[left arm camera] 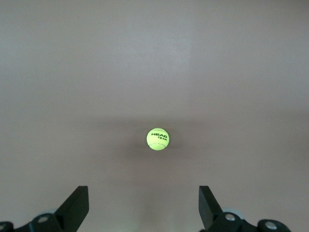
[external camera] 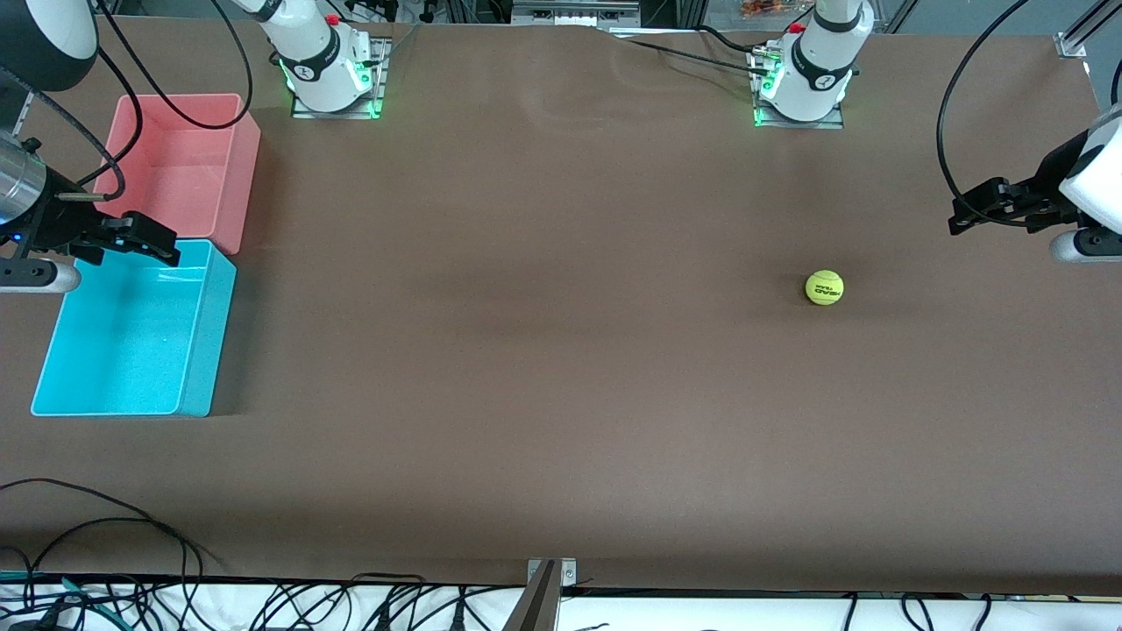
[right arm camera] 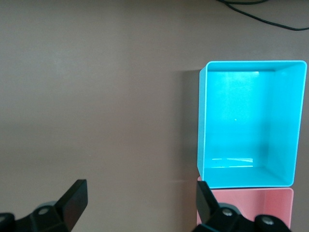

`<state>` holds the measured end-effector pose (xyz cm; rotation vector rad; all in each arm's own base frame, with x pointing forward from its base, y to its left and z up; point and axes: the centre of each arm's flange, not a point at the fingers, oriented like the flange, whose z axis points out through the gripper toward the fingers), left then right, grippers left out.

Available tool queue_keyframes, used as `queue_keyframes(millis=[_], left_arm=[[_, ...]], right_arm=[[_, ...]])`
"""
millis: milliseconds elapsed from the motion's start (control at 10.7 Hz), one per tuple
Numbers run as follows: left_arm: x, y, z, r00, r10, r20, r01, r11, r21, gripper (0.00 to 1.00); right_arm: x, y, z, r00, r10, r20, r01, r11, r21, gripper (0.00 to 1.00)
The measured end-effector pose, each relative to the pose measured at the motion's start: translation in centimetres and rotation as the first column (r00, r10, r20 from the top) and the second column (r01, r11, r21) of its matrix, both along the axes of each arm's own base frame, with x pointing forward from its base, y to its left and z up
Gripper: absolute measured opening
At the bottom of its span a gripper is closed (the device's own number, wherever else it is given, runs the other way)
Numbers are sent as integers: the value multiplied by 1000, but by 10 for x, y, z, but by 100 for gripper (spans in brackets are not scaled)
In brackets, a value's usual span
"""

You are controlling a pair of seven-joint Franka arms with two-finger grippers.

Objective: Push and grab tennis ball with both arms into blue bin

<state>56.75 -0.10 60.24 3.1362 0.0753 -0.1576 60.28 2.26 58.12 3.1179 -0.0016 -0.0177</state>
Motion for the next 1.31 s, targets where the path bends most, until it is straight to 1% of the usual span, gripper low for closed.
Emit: queue_keyframes(millis=[749, 1030, 1311], left_arm=[[0, -5, -1, 1000, -8, -1, 8, 1000, 0, 100], [3, -16, 1, 999, -28, 24, 29, 1000, -2, 100], [5, -12, -1, 999, -23, 24, 23, 1000, -2, 100]], right_arm=[[0, 0, 0, 1000, 0, 0, 0, 1000, 0, 100], [0, 0, 0, 1000, 0, 0, 0, 1000, 0, 100], [0, 0, 0, 1000, -1, 0, 1, 1000, 0, 100]])
